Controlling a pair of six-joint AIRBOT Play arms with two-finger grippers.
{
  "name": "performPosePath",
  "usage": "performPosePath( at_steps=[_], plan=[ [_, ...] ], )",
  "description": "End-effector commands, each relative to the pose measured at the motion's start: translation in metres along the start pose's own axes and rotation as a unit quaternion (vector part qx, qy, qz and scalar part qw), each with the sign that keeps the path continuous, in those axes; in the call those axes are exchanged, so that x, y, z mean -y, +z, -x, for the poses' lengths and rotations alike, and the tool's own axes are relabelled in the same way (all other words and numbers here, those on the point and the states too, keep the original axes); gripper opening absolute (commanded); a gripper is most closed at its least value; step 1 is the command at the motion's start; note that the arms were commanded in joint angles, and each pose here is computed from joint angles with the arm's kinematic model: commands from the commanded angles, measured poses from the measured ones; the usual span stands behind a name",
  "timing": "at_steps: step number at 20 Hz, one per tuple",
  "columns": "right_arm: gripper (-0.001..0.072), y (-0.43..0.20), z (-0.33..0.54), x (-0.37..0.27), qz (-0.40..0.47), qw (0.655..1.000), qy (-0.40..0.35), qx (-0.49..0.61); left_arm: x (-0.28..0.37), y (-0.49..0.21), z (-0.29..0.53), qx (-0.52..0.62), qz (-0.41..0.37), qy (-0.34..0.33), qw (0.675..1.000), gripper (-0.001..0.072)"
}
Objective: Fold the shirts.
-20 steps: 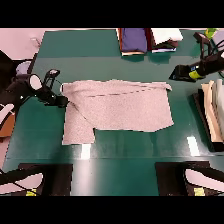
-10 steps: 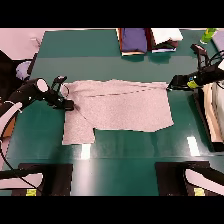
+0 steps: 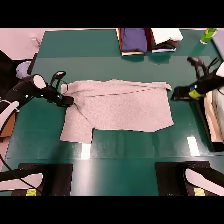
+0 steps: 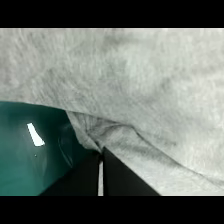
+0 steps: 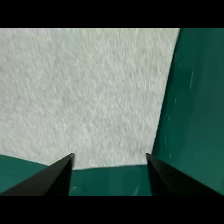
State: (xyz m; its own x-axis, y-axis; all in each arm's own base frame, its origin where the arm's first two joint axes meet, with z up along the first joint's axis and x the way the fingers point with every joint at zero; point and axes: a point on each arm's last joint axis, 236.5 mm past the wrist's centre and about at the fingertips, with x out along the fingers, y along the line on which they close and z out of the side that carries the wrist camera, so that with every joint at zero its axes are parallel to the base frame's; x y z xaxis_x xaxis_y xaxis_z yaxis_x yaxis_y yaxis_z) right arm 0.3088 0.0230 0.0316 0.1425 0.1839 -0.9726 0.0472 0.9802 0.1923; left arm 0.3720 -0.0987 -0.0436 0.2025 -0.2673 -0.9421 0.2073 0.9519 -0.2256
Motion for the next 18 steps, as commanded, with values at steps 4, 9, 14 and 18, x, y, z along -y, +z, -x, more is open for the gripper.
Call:
performPosePath(
  at_steps=[4,9,14,18],
  plan=[
    [0.0594,-0.104,-0.071,0.001,-0.103,0.987,0.034,-0.117,0.003,0.006,0.015,0.017,-0.015,0.001,1.000,0.0023],
    [0.0534,-0.092,-0.106,-0.027,-0.134,0.987,0.064,-0.061,0.004,0.001,0.015,0.007,-0.015,-0.001,1.000,0.0023],
    [0.0448,-0.079,-0.113,-0.030,-0.137,0.988,0.063,-0.037,0.004,0.001,0.015,0.007,-0.015,-0.002,1.000,0.0023],
    [0.0289,-0.084,-0.128,-0.037,-0.125,0.988,0.066,-0.059,0.005,0.000,0.015,0.004,-0.015,-0.002,1.000,0.0023]
  ],
)
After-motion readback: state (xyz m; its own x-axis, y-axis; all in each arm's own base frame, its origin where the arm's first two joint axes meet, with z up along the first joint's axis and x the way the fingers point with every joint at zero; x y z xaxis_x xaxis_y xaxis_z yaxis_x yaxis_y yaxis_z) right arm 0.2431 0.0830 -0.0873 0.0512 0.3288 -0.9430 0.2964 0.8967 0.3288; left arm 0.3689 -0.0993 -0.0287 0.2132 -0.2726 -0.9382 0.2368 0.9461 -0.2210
